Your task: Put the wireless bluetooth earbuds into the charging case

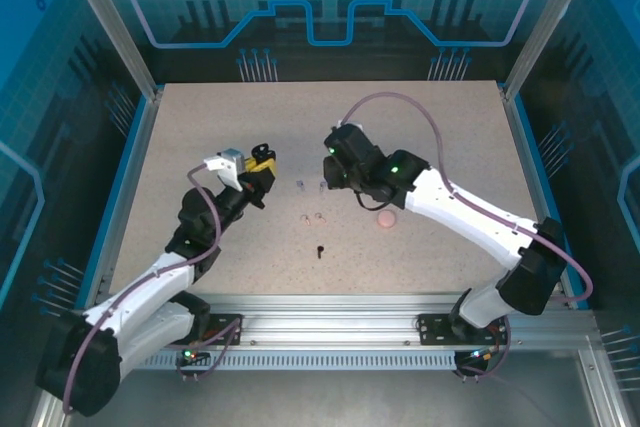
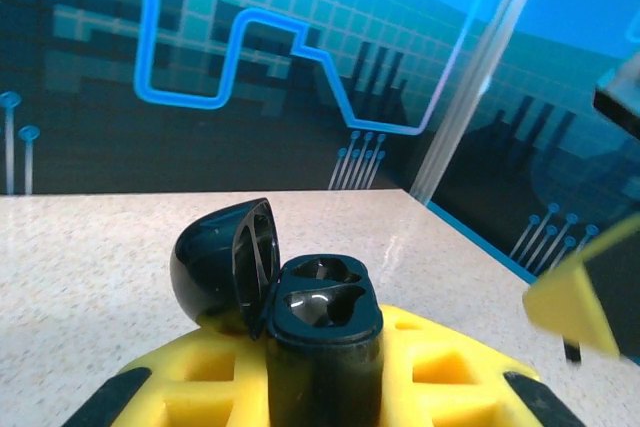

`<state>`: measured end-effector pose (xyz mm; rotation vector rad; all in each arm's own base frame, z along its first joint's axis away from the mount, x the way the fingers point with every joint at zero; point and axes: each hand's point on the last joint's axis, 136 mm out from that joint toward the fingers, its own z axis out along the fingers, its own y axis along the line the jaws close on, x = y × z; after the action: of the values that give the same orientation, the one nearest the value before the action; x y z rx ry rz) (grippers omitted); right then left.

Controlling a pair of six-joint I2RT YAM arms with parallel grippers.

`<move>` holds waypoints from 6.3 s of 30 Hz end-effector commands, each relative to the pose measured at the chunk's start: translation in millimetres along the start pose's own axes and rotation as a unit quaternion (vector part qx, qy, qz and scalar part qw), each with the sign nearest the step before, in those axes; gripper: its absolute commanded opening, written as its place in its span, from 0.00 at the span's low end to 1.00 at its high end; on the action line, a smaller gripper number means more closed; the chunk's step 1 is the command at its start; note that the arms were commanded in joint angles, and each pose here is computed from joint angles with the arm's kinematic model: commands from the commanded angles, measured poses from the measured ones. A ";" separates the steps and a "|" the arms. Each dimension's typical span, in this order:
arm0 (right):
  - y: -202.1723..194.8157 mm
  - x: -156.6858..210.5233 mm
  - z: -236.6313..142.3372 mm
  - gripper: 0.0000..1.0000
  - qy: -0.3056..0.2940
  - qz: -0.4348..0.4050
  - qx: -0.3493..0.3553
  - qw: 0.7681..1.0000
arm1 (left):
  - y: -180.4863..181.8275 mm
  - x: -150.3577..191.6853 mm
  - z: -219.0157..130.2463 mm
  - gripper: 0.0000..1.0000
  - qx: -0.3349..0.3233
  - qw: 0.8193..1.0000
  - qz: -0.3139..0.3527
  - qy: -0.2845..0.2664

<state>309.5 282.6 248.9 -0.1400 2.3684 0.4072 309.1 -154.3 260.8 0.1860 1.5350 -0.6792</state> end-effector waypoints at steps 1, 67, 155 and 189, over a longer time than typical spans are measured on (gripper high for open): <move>9.3 -31.1 -26.9 0.20 -0.033 -0.009 -0.045 0.998 | -31.9 -11.3 -0.4 0.00 0.085 0.993 0.059 -0.053; 59.0 -58.6 -57.3 0.17 -0.191 -0.090 -0.212 0.954 | -123.5 -39.2 45.6 0.00 0.246 0.940 0.208 -0.116; 56.6 -75.3 -110.1 0.14 -0.258 -0.048 -0.259 0.929 | -122.4 -32.0 48.4 0.00 0.249 0.942 0.202 -0.104; 58.9 -63.3 -62.6 0.12 -0.227 -0.052 -0.233 0.944 | -129.0 -49.4 40.6 0.00 0.254 0.937 0.204 -0.123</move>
<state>297.3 315.4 357.5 -0.3549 1.7587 0.8817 299.9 -265.8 312.3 0.7476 1.1452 -0.7111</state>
